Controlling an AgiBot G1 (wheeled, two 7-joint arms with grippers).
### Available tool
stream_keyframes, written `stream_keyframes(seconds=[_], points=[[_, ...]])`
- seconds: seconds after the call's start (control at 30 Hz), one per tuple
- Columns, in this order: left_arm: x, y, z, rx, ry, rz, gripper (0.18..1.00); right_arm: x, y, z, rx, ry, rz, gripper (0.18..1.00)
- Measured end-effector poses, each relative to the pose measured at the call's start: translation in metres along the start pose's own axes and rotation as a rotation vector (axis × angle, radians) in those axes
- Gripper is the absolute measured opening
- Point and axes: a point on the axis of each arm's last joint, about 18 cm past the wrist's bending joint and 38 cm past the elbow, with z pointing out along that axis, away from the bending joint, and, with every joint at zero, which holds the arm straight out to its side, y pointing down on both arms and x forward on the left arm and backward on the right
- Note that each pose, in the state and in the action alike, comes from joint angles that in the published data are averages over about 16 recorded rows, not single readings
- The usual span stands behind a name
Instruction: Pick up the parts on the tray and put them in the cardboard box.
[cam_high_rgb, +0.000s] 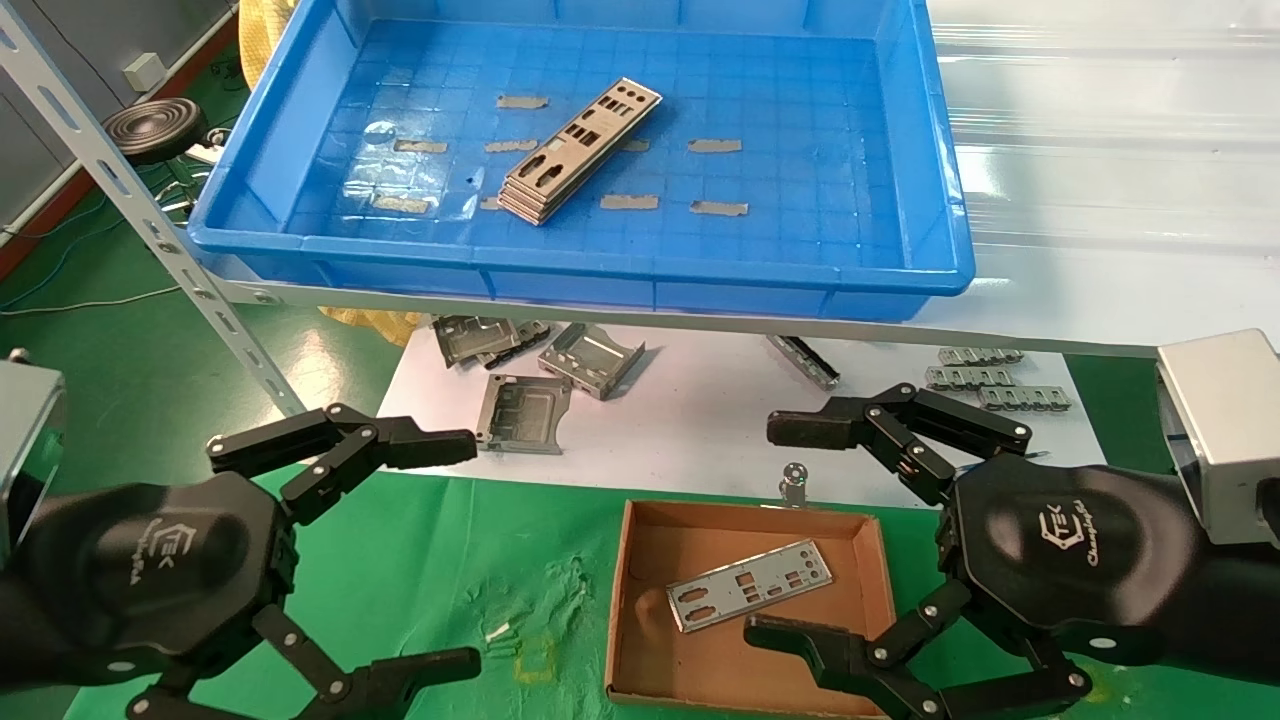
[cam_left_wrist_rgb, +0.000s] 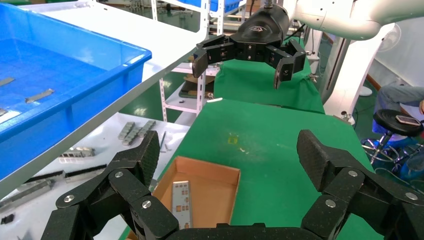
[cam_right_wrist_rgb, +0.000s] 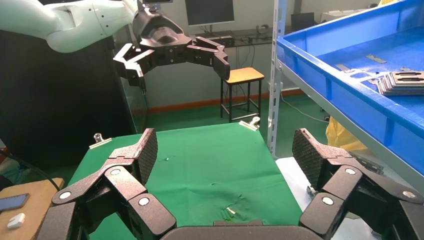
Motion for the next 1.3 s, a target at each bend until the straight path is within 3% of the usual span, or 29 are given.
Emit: stream_keyframes(seconds=[1.3], points=[[0.0,0.0,0.0,0.0,0.0,0.0,1.001,0.0,0.0,0.0,0.0,0.0,0.0,1.001]])
